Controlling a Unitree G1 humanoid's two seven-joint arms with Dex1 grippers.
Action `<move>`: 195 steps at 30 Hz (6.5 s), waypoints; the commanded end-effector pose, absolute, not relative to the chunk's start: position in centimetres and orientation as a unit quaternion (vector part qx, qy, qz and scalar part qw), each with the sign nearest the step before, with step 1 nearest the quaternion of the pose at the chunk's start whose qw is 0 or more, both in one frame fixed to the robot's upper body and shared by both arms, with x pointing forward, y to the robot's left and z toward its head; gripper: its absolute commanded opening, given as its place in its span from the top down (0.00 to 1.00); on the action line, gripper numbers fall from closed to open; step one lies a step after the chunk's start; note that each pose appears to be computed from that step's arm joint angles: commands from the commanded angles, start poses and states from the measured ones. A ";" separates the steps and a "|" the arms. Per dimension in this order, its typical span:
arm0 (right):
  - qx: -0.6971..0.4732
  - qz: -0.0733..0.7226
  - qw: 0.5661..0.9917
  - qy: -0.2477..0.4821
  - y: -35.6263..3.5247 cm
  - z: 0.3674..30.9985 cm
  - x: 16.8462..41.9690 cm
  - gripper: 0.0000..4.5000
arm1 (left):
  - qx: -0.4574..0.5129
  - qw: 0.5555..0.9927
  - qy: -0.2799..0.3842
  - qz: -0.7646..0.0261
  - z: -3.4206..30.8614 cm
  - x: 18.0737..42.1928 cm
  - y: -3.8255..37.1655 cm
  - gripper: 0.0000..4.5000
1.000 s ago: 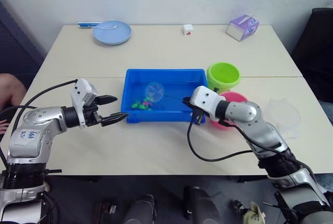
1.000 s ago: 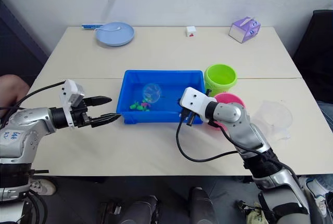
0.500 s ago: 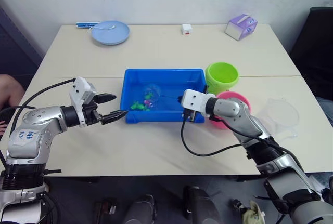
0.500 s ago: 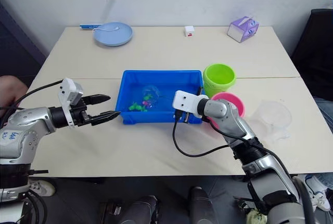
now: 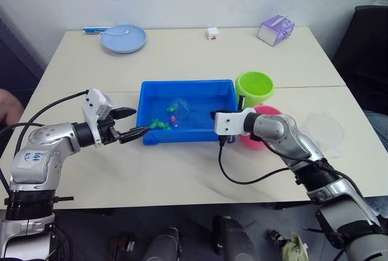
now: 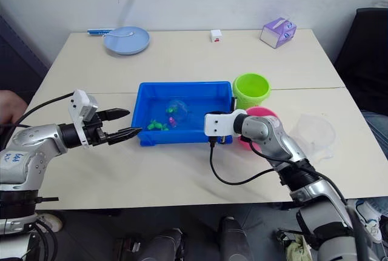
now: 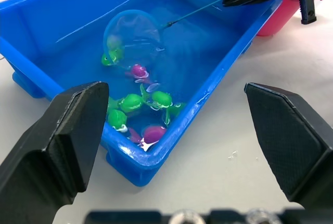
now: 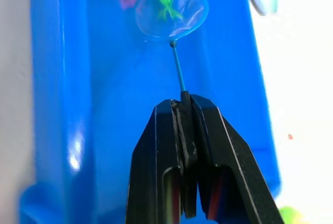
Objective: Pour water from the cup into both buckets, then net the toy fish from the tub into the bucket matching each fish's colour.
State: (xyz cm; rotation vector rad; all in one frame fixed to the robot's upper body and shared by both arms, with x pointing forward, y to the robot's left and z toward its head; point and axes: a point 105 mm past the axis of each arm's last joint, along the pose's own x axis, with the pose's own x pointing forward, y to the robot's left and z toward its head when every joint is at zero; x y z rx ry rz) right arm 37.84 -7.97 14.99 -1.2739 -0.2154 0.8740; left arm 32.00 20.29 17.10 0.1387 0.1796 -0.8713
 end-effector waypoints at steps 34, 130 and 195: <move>-0.490 0.477 0.729 -0.027 -6.9 16.6 36.6 0.83 | 0.113 0.876 0.098 -0.458 16.9 31.1 20.4 0.00; -0.682 0.139 0.716 0.053 -24.2 22.2 19.9 0.83 | 0.028 0.668 0.004 -0.743 20.0 33.6 3.1 0.00; -0.468 0.445 0.762 -0.050 -6.4 16.1 37.1 0.83 | 0.107 0.899 0.084 -0.417 18.4 32.0 21.2 0.00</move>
